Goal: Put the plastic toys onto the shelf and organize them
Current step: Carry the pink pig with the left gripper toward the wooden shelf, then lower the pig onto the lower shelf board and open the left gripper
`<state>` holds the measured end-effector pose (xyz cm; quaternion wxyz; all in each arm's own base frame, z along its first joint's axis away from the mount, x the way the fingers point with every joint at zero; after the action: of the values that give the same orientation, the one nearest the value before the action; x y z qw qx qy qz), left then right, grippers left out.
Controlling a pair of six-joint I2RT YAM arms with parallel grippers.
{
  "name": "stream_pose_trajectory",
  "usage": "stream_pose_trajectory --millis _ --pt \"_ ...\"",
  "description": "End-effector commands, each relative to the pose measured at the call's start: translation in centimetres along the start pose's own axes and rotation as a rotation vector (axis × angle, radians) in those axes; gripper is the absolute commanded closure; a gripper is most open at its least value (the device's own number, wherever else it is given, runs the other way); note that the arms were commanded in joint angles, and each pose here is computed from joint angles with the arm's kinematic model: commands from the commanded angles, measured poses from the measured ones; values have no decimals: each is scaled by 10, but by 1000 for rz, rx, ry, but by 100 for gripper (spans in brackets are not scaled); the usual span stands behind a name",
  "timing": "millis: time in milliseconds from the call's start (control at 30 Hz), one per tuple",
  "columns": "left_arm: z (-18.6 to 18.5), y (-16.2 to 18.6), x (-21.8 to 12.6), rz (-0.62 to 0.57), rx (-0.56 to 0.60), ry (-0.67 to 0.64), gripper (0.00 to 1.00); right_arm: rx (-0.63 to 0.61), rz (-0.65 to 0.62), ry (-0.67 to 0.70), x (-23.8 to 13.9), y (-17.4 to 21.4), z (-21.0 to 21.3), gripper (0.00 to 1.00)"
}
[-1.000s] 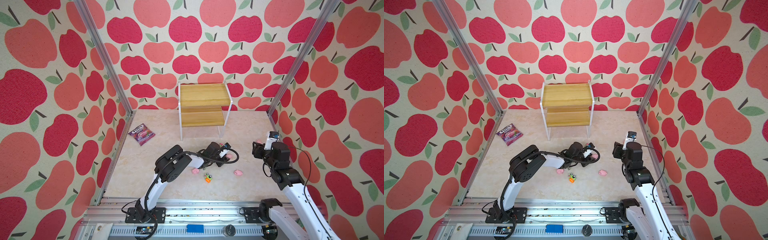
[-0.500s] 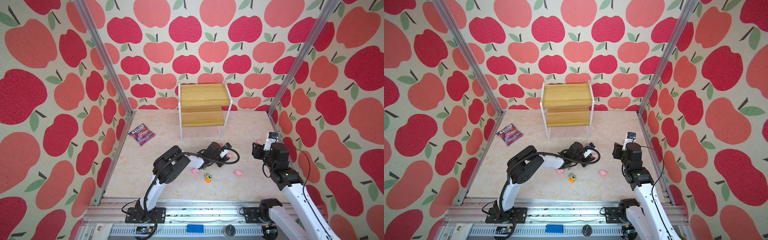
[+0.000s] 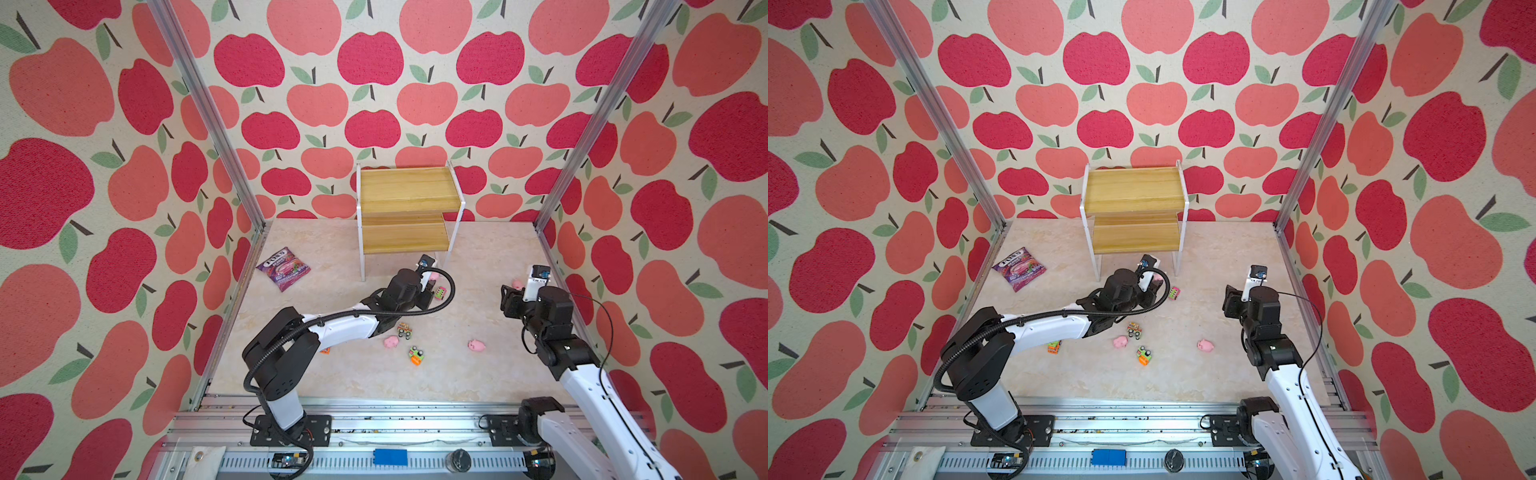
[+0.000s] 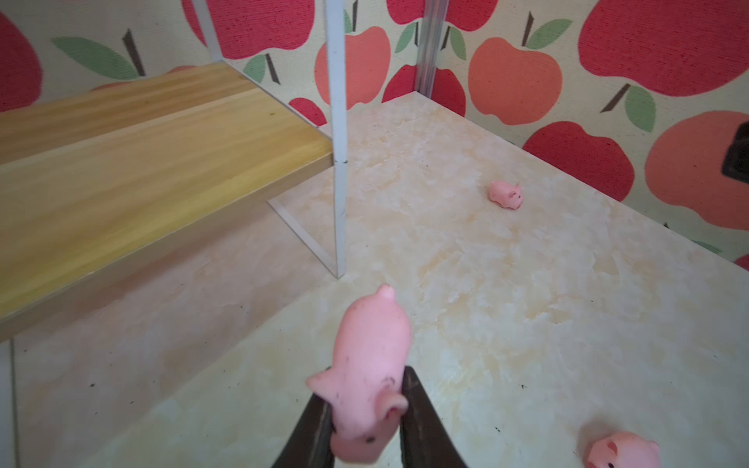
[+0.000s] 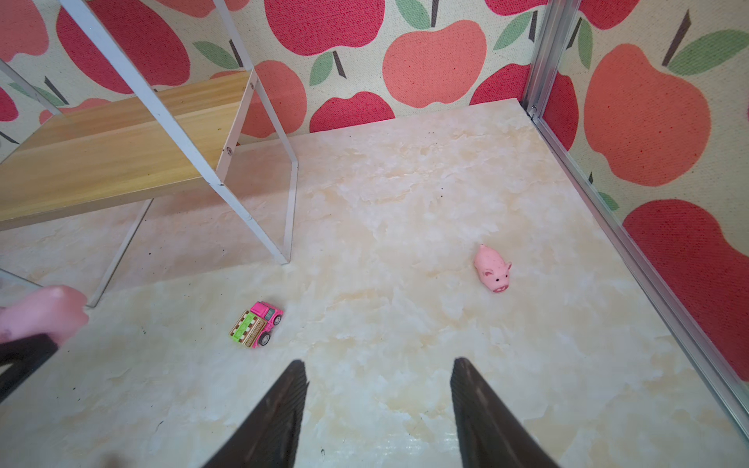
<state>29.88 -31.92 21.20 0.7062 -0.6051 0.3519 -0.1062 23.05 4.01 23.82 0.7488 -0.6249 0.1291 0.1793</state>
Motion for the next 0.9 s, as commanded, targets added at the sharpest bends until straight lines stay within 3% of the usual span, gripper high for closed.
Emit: stream_pose_trajectory --millis 0,367,667,867 --pt "31 2 -11 27 -48 -206 72 -41 -33 -53 5 -1 6 39" --pt "94 -24 -12 18 -79 -488 72 -208 -74 -226 17 6 49 38" --pt "112 -40 7 24 -79 -568 71 -347 -117 -373 12 18 88 38" --pt "128 -39 16 20 -117 -609 71 -347 -123 -406 14 23 93 38"
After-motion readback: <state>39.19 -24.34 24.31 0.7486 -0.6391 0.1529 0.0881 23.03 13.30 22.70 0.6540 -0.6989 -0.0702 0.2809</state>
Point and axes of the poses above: each gripper's point midway between its finger pads, its own x axis out along the fingers, its own z axis along the line the jaws close on, y = z × x, the point moved 8 cm from there along -x, back along the fingers, and after that the axes turned 2 degrees about x, right-handed, at the moved point
